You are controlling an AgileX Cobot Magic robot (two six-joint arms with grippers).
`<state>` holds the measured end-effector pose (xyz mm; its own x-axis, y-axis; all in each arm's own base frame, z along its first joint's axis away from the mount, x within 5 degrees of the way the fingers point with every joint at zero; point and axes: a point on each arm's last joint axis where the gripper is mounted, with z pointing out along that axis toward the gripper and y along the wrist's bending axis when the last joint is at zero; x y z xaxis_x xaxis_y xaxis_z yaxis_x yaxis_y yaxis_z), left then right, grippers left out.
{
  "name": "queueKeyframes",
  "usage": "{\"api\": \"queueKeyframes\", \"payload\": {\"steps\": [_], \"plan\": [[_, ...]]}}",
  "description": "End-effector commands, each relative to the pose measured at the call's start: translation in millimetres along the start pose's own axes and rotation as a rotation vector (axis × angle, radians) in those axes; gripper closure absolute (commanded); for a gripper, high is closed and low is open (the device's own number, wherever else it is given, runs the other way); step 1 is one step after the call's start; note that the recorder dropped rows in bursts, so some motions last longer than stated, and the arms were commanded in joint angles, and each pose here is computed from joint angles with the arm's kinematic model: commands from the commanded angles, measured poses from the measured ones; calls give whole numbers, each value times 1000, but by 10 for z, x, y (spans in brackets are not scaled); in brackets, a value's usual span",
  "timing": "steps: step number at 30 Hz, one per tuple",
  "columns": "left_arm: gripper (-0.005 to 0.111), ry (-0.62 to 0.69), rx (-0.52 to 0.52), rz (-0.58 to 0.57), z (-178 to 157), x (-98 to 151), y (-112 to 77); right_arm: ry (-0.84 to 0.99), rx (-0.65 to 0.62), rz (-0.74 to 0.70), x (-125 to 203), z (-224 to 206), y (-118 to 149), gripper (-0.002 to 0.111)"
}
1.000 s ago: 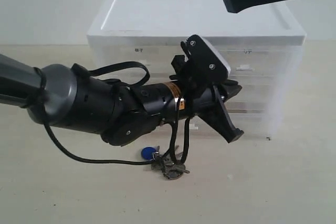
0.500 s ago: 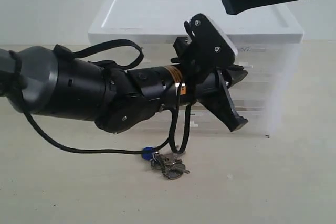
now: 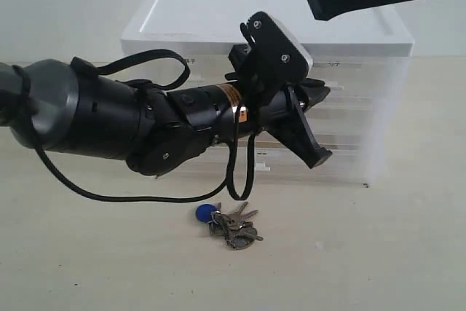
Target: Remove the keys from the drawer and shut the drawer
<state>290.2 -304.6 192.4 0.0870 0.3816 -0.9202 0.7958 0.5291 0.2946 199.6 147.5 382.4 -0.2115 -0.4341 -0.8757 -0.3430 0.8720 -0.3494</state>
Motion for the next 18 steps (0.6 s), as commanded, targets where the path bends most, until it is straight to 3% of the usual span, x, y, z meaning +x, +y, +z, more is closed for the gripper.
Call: {"api": "queueKeyframes", "payload": {"steps": [1,4,9,15,18], "plan": [[102,-10,17,-27,-89,-87,-26,1,5,-4,3,-23,-20,108],[102,-26,30,6,-219,-152,-69,3,3,-1,5,-22,-18,108],[102,-19,34,77,-228,-47,-108,2,1,1,4,-22,-16,108],[102,-46,-161,116,-91,-5,55,4,-1,5,6,-22,-14,108],[102,-35,-179,134,1,-26,98,4,-1,3,6,-22,-14,108]]}}
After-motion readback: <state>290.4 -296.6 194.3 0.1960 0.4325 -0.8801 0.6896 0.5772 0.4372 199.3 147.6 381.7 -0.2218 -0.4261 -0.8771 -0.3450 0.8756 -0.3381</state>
